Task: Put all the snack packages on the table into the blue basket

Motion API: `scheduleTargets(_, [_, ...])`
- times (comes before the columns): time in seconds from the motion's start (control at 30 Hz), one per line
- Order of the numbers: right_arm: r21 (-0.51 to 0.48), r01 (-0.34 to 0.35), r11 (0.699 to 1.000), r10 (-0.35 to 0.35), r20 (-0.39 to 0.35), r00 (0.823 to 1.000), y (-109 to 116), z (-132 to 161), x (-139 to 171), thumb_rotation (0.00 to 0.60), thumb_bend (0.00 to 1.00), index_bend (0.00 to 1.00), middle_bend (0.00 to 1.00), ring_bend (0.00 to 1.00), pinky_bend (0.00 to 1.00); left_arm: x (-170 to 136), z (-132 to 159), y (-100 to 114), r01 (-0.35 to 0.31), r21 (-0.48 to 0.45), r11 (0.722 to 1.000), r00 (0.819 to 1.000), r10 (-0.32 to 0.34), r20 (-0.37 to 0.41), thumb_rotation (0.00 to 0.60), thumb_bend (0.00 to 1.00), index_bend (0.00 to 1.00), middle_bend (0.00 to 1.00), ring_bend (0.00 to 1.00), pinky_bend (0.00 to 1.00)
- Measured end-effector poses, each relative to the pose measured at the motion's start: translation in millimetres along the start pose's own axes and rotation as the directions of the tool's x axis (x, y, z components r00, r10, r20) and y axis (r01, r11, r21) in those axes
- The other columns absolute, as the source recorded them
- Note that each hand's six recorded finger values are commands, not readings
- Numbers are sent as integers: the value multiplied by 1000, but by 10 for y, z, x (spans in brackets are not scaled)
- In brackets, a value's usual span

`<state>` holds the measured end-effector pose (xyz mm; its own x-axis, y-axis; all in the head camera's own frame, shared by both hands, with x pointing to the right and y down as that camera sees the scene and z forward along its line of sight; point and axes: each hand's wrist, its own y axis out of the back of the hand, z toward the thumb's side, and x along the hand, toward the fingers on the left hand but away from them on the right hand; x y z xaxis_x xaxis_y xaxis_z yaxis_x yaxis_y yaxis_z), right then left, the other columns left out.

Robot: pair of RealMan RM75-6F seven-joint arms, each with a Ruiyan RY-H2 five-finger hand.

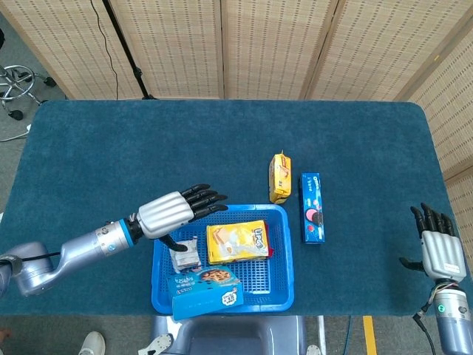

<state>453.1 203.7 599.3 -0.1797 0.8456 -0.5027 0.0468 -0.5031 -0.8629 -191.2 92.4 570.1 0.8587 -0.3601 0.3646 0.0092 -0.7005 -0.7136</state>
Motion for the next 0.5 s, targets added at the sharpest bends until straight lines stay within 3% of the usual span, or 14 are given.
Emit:
scheduleTargets(0.17, [9, 31, 999, -31, -27, 999, 126, 78, -97, 600, 0, 0, 0, 0, 0, -212, -115, 261, -90, 22, 996, 995, 90, -41, 600, 0, 0, 0, 0, 0])
scheduleTargets(0.3, [40, 67, 997, -63, -78, 995, 329, 164, -238, 600, 0, 0, 0, 0, 0, -488, -316, 336, -122, 96, 988, 978, 137, -158, 600, 0, 0, 0, 0, 0])
scheduleTargets(0.37, [46, 75, 996, -69, -104, 992, 410, 209, -309, 600, 0, 0, 0, 0, 0, -643, -416, 343, -134, 131, 982, 961, 161, -223, 600, 0, 0, 0, 0, 0])
scheduleTargets(0.47, [47, 79, 996, -71, -158, 985, 517, 324, -438, 600, 0, 0, 0, 0, 0, -973, -602, 323, -158, 175, 972, 912, 212, -352, 600, 0, 0, 0, 0, 0])
scheduleTargets(0.5, [42, 75, 996, -66, -179, 982, 541, 371, -481, 600, 0, 0, 0, 0, 0, -1118, -668, 307, -172, 183, 968, 885, 233, -403, 600, 0, 0, 0, 0, 0])
